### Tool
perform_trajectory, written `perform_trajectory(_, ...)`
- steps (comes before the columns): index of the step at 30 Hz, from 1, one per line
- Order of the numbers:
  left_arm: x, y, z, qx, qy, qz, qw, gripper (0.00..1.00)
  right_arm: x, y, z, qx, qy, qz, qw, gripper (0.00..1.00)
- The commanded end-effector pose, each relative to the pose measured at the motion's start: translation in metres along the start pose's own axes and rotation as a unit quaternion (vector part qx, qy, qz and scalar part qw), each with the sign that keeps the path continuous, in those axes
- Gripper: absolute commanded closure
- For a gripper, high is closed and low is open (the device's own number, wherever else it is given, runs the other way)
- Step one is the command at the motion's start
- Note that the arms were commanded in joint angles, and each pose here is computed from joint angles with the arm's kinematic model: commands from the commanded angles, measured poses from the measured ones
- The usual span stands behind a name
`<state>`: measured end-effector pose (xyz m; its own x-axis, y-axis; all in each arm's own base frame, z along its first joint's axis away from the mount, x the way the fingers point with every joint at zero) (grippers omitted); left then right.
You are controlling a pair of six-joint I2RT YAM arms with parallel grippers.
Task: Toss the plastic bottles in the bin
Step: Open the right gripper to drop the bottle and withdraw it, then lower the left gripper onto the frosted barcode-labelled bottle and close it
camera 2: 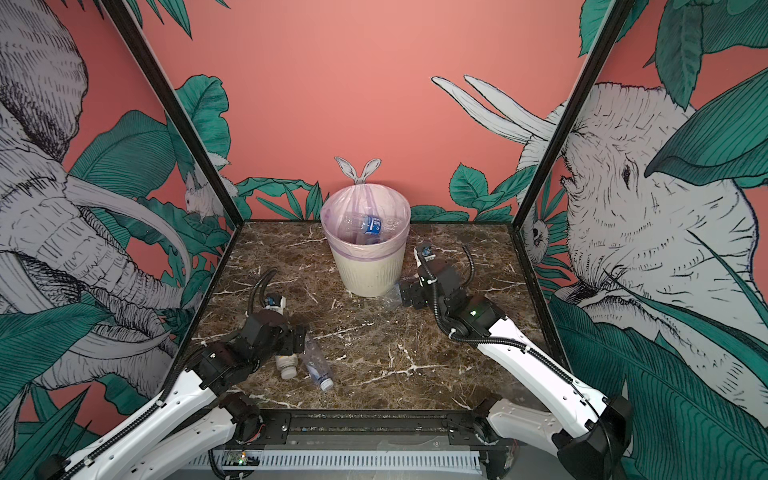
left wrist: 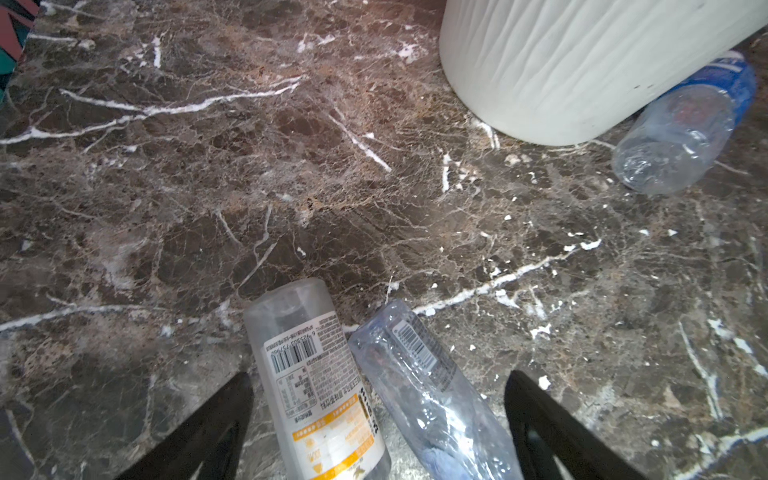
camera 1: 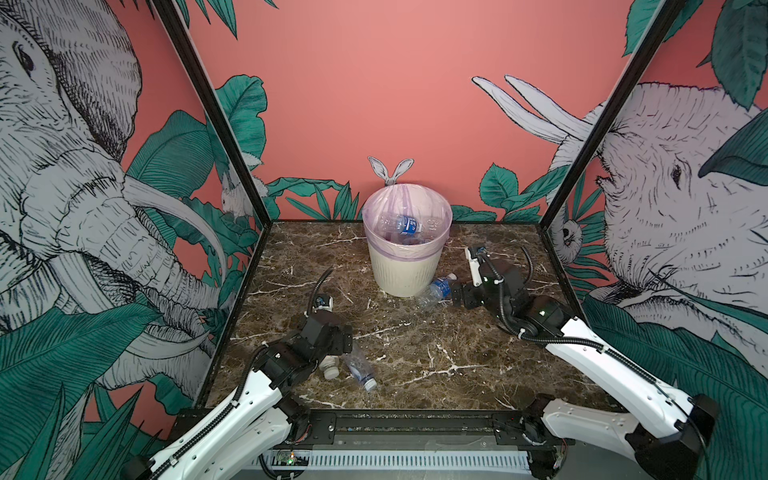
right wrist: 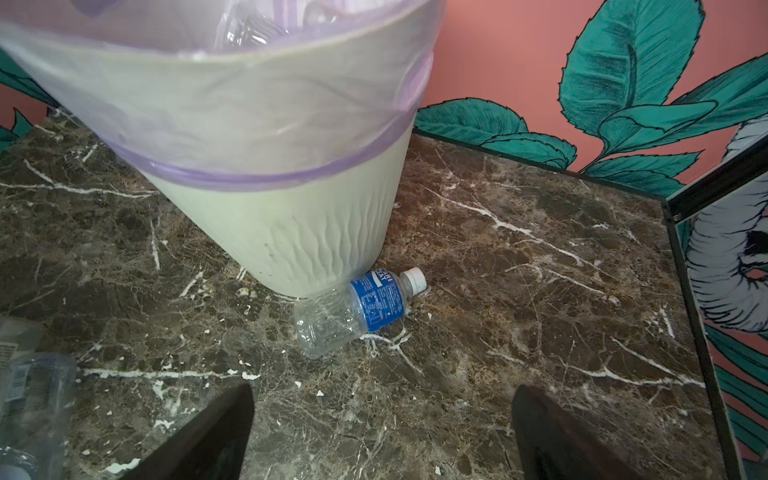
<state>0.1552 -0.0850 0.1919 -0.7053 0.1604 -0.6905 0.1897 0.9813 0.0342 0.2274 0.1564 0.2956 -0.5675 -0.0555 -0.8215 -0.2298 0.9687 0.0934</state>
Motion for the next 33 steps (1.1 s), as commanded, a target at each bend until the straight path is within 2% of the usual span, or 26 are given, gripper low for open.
perform_trajectory(1,0.002,0.009,-0.004,-0.049,0.014,-0.031,0.998,0.06,0.014,0.0,0.002,-0.018,0.009,0.021,1.0,0.01)
perform_trajectory(6,0.013,0.015,0.002,-0.082,0.037,-0.052,0.995,0.07,0.046,-0.008,0.007,-0.015,0.043,0.029,0.999,0.01)
perform_trajectory(15,0.027,0.013,0.017,-0.089,0.059,-0.067,0.992,0.11,0.095,-0.02,0.016,-0.006,0.098,0.04,0.994,0.01)
perform_trajectory(24,0.036,0.014,0.024,-0.101,0.07,-0.072,0.99,0.16,0.127,-0.03,0.02,0.011,0.125,0.057,0.99,0.01)
perform_trajectory(33,0.048,0.016,0.032,-0.106,0.077,-0.082,0.988,0.22,0.146,-0.038,0.024,0.033,0.144,0.042,0.988,0.01)
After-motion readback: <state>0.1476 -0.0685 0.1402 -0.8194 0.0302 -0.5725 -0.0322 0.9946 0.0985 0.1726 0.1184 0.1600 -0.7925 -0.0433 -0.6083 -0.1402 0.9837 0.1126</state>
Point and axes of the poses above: each gripper's point midway between its finger pads, its own z axis out along the fingers, its own y axis along the line the jaws close on, x = y × z, the point moved 8 cm from there along -z, back along the fingers, and after that the axes turned 9 degrees about z, right-handed, at the moved point
